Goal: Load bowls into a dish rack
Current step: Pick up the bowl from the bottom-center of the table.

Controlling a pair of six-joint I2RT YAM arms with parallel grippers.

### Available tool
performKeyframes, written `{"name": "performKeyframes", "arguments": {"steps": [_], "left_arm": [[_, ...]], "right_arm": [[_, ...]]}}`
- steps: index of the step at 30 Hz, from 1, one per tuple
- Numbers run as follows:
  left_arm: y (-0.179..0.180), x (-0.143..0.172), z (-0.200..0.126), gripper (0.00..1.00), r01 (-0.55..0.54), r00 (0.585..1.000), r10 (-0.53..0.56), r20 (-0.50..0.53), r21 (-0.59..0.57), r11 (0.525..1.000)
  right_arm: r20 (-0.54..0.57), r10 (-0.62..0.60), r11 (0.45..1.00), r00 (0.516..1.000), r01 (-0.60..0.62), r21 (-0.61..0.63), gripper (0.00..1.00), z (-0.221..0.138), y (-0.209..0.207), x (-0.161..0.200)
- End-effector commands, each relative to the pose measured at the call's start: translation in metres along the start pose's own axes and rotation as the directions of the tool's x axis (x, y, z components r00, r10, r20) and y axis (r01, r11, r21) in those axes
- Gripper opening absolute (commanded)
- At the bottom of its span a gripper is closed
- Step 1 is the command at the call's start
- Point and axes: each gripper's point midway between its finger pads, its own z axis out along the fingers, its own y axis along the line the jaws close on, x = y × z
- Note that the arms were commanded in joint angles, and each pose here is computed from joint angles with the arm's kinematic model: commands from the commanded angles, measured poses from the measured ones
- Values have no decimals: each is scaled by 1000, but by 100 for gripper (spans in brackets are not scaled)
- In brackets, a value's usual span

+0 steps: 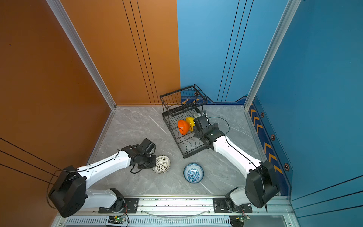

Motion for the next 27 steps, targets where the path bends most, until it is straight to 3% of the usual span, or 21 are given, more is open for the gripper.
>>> {"name": "performKeyframes", "arguments": {"steps": [1,3,11,16,23,26,27], "left_arm": [[0,-4,4,6,2,1000,-2,15,-9,1000],[-3,-9,3,0,8,1000,-8,29,0,1000],[-10,-35,-16,0,70,989,-81,126,90,993],[-10,-57,-39,0,130,955,-180,236,212,969],[-17,-91,-88,0,131,855,-281,436,343,930],[-18,-103,-104,0,126,797,-325,510,386,914],[-22,-112,-114,0,110,759,-351,548,424,899]], "right_arm": [[-15,11,1000,1000,-11,-27,100,-1,8,5],[-17,14,999,1000,-14,-39,100,-1,11,5],[-39,45,992,998,-49,-119,100,-1,32,11],[-47,54,983,997,-61,-175,100,-6,48,10],[-39,84,959,996,-91,-270,100,-25,72,-4],[-40,115,940,993,-122,-318,100,-38,81,-16],[-49,126,934,991,-135,-331,100,-41,84,-20]]}}
